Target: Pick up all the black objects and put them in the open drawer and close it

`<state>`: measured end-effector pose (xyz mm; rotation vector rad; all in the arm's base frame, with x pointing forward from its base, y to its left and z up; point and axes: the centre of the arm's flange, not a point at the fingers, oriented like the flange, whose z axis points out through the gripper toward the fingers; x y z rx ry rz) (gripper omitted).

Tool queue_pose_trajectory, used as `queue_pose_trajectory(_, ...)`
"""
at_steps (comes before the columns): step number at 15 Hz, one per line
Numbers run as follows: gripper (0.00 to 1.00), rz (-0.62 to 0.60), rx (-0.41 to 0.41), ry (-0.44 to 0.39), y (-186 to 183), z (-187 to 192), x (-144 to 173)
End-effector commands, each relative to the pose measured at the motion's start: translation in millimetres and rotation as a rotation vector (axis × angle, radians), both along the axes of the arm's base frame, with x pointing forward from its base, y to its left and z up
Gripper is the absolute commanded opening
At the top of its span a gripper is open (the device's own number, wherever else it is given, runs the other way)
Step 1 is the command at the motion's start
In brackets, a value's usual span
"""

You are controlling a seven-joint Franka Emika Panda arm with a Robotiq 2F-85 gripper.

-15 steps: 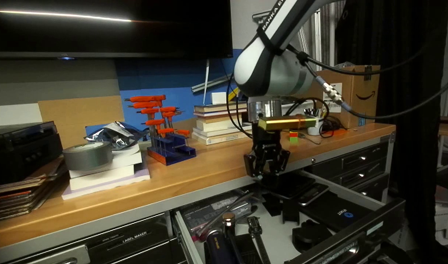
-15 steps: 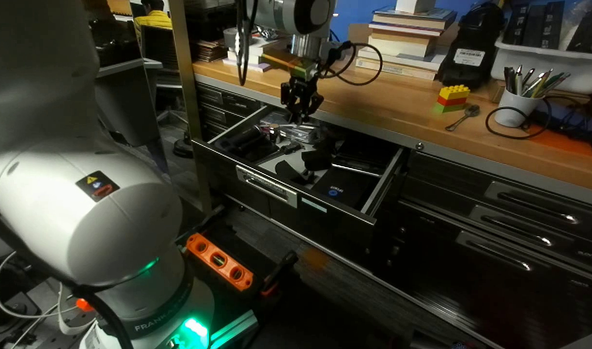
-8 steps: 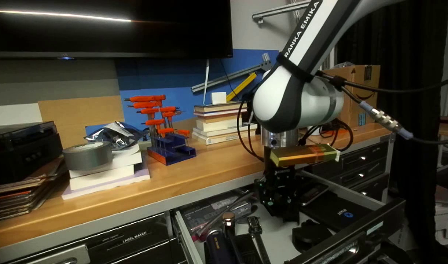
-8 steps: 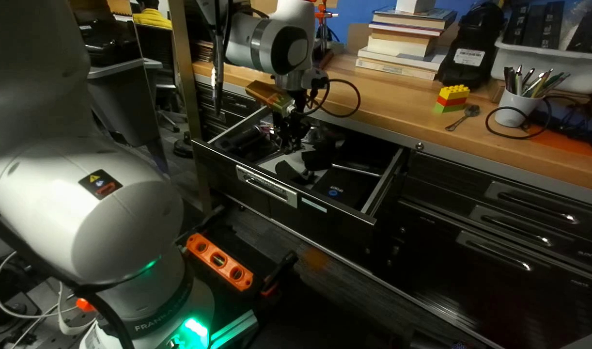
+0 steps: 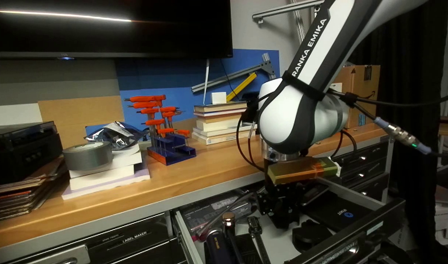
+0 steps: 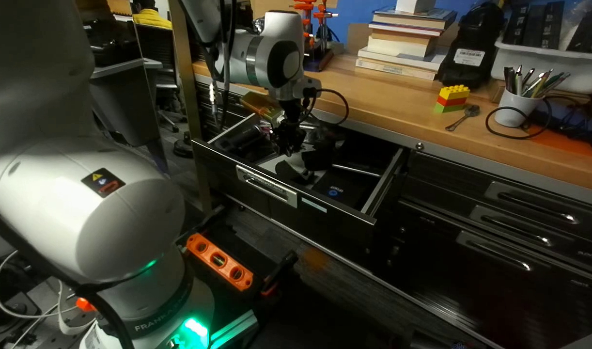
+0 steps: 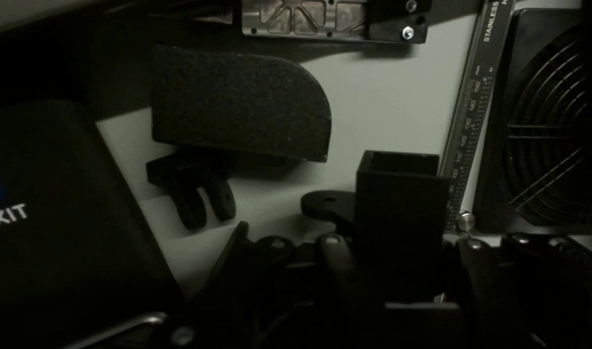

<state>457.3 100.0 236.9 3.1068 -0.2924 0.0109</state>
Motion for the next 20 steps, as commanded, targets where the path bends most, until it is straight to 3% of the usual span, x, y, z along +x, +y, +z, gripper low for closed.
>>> queue_pose_trajectory(1,0.14,-0.018,-0.005,-0.025,8.6,-7.5,2.4)
queue_pose_trajectory(8,0.14,-0.022,-0.004,-0.024,19.1,-18.7,6.3)
queue_pose_trajectory(9,0.39,-0.024,-0.005,-0.021,20.8,-19.3,7.4)
queue_pose_trajectory(10,0.4,-0.026,-0.006,-0.021,21.7,-19.3,8.4)
queue_pose_trajectory(18,0.98,-0.064,-0.052,-0.064,21.3,10.2,17.3)
queue_pose_trajectory(20,1.0,-0.083,-0.073,-0.061,20.5,35.8,21.7)
